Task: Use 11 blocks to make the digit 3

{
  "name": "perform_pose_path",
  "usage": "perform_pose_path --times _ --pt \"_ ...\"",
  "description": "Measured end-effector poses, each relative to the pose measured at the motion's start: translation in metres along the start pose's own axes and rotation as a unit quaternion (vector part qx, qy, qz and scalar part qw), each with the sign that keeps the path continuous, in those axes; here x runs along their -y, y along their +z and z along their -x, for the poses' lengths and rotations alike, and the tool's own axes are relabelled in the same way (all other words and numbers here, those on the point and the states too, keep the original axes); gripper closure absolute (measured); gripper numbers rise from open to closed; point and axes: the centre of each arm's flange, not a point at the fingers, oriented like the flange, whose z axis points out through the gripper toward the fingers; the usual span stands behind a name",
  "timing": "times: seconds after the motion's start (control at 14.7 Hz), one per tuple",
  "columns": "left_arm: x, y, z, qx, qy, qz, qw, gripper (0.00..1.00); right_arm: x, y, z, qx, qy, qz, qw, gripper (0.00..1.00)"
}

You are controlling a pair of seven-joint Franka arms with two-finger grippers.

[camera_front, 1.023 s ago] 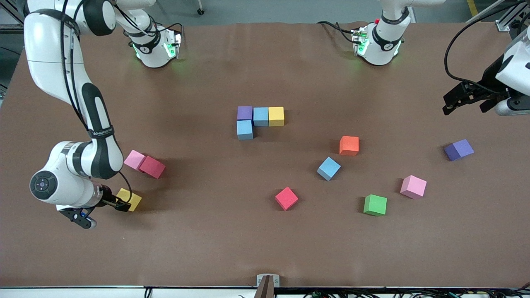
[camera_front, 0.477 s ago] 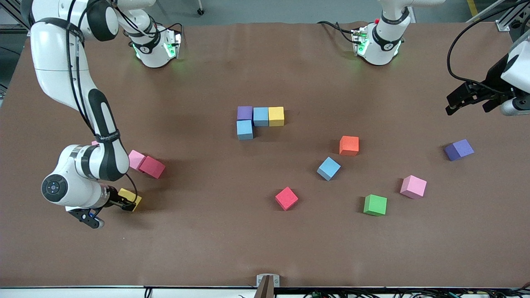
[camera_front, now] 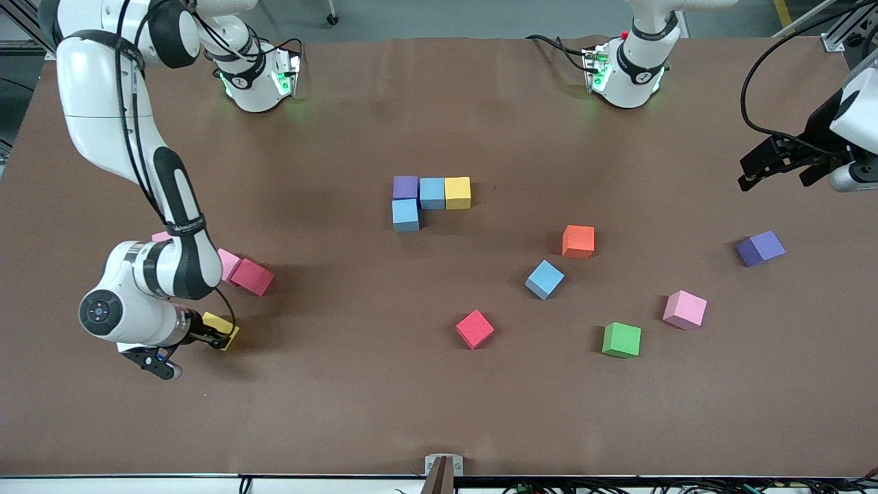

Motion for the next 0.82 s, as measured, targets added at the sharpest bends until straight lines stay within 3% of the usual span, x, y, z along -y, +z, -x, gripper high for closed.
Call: perform_pose_path --times 0.34,0.82 --pt "0.000 0.000 0.000 0.000 0.000 0.000 1.000 0.00 0.102 -0.038 0.048 -0.004 -0.071 -0.006 0.997 0.38" --pt "-0.006 0.023 -0.008 0.007 0.004 -0.001 1.000 0.00 0.237 -0.030 0.179 0.000 -0.127 0.003 0.992 0.38"
